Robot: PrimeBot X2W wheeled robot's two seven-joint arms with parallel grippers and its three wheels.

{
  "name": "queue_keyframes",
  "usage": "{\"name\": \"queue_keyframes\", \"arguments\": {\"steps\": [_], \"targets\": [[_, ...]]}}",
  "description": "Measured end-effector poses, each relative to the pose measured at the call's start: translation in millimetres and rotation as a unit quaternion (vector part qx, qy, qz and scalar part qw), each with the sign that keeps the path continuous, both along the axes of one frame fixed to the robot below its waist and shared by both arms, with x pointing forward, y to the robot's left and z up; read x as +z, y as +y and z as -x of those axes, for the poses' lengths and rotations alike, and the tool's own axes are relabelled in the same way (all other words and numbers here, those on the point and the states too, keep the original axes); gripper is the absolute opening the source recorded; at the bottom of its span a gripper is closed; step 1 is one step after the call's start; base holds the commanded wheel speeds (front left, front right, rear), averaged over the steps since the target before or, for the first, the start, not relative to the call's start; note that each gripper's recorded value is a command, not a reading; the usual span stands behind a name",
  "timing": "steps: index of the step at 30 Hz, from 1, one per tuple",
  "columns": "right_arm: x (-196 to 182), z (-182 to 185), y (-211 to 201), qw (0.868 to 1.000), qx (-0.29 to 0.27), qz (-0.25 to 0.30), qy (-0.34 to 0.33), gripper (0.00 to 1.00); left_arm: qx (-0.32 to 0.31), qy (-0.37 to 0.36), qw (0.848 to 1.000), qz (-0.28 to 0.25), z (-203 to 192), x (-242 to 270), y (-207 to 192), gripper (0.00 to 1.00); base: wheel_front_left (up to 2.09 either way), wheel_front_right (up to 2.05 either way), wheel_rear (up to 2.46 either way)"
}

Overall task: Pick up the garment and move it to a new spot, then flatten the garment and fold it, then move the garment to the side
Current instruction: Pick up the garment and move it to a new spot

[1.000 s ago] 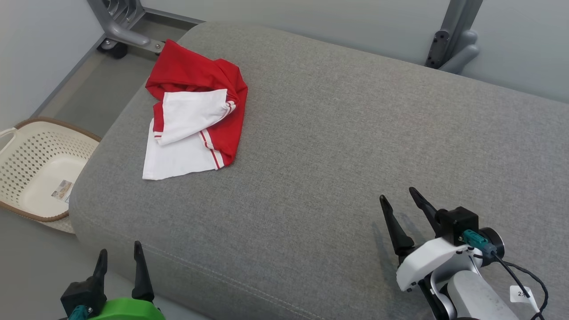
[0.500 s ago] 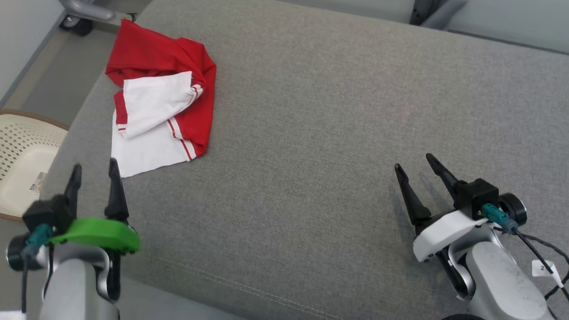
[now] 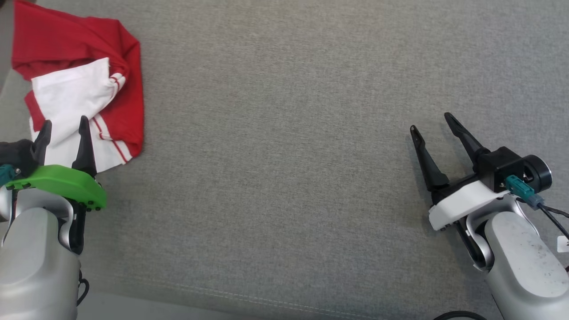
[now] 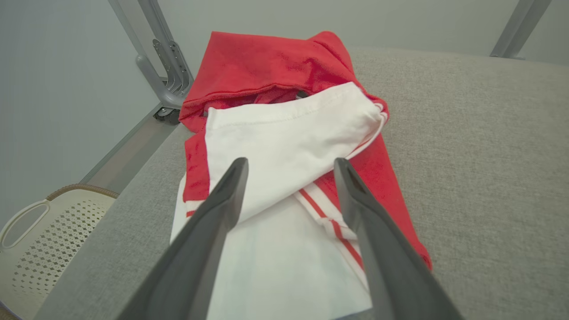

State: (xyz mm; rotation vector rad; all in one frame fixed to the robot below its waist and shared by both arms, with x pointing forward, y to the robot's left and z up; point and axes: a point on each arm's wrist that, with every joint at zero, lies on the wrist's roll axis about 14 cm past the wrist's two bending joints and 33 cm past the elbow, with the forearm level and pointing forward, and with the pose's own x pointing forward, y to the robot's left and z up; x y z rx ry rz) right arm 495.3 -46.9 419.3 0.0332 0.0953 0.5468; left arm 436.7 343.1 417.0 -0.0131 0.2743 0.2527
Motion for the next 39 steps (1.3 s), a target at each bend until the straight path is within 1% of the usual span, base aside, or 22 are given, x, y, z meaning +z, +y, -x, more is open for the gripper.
{"name": "queue_keyframes", "arguments": {"steps": [3,6,10,15,16,17,18,21,24,25,26,30,33,34,39], "targets": [[-12,-1,-18,1.000,-0.019,0.010,0.012,1.00,-0.016,0.012,1.000,0.013,-16,-13,-12,1.00,0.00,0.00,0.00],[-20,-1,-29,0.999,-0.030,0.014,0.021,1.00,-0.018,0.032,0.999,0.014,-22,-28,-13,1.00,0.00,0.00,0.00],[-25,-1,-40,0.999,-0.043,0.018,0.024,1.00,-0.008,0.056,0.998,0.000,-28,-43,-11,1.00,0.00,0.00,0.00],[-28,-3,-56,0.997,-0.061,0.024,0.026,1.00,0.000,0.055,0.998,-0.020,-47,-44,-9,1.00,0.00,0.00,0.00],[-29,-3,-59,0.997,-0.066,0.024,0.027,1.00,0.003,0.054,0.998,-0.024,-50,-44,-9,0.49,0.00,0.00,0.00],[-30,-3,-62,0.997,-0.069,0.025,0.028,1.00,0.005,0.053,0.998,-0.027,-53,-44,-8,0.36,0.00,0.00,0.00],[-31,-3,-64,0.997,-0.072,0.026,0.029,1.00,0.005,0.054,0.998,-0.032,-55,-45,-8,0.00,0.00,0.00,0.00],[-32,-3,-68,0.996,-0.077,0.026,0.031,1.00,0.014,0.053,0.998,-0.036,-57,-46,-5,0.00,0.00,0.00,0.00],[-34,-3,-72,0.996,-0.085,0.025,0.033,1.00,0.011,0.030,0.998,-0.051,-69,-33,-4,0.00,0.00,0.00,0.00],[-33,-3,-72,0.995,-0.089,0.021,0.034,1.00,-0.004,-0.008,0.998,-0.059,-82,-11,-9,0.00,0.00,0.00,0.00],[-33,-3,-72,0.995,-0.089,0.021,0.034,1.00,-0.004,-0.008,0.998,-0.059,-82,-11,-9,0.00,0.00,0.00,0.00],[-28,0,-66,0.995,-0.095,0.003,0.037,1.00,-0.048,-0.075,0.993,-0.077,-95,32,-28,0.00,0.00,0.00,0.00],[-22,5,-60,0.994,-0.098,-0.012,0.039,1.00,-0.099,-0.120,0.985,-0.080,-101,59,-63,0.00,0.00,0.00,0.00],[-18,11,-58,0.994,-0.101,-0.020,0.042,1.00,-0.141,-0.146,0.977,-0.073,-105,74,-96,0.00,0.00,0.00,0.00],[-5,23,-57,0.992,-0.116,-0.039,0.041,1.00,-0.219,-0.170,0.961,-0.027,-99,86,-173,0.00,0.00,0.00,0.00]]}}
